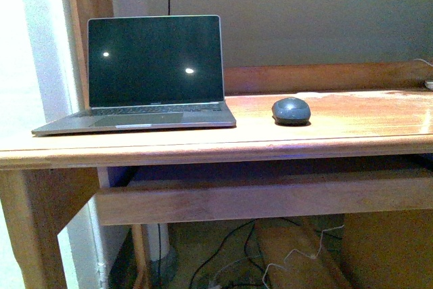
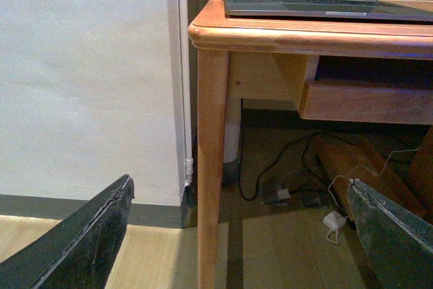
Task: Place mouse
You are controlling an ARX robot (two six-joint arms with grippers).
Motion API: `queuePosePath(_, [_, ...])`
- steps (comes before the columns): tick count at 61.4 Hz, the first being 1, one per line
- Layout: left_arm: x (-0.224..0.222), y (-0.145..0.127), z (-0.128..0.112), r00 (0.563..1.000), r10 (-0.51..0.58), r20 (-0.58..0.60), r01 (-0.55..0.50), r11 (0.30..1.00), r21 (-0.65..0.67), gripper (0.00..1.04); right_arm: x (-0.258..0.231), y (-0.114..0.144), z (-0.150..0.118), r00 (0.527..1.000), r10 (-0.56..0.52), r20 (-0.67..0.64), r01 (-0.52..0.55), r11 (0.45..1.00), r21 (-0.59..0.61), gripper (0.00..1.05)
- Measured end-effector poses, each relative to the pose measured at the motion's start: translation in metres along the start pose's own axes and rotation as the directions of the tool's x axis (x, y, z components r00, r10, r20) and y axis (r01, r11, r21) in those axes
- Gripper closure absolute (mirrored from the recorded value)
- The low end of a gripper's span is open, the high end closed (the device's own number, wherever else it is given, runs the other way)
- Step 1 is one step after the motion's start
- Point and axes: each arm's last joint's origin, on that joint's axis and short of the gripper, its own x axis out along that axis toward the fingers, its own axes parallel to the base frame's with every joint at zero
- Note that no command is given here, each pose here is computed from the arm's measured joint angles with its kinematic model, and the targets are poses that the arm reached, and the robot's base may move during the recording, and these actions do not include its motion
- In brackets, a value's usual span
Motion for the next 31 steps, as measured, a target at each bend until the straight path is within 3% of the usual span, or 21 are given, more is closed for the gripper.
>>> queuePosePath(9, [0.0, 0.0, 0.0, 1.0, 0.0, 0.0, 0.0, 1.0, 0.0, 0.08, -0.052, -0.012, -0.024, 0.999, -0.039, 0.009, 0.038, 0.995, 0.096, 0.07])
queuePosePath(21, [0.0, 0.0, 0.0, 1.0, 0.0, 0.0, 0.0, 1.0, 0.0, 0.08, -0.102, -0.001, -0.062, 0.999, -0.038, 0.021, 0.033, 0.982, 0.187, 0.07])
queuePosePath(27, [0.0, 0.0, 0.0, 1.0, 0.0, 0.0, 0.0, 1.0, 0.0, 0.08, -0.109, 0.01, -0.071, 0.997, 0.015, 0.079, -0.03, 0.98, 0.197, 0.07])
queuePosePath(31, [0.0, 0.0, 0.0, 1.0, 0.0, 0.0, 0.0, 1.0, 0.0, 0.08, -0.108, 0.018, -0.079, 0.982, 0.081, 0.172, -0.098, 0.991, 0.095, 0.17])
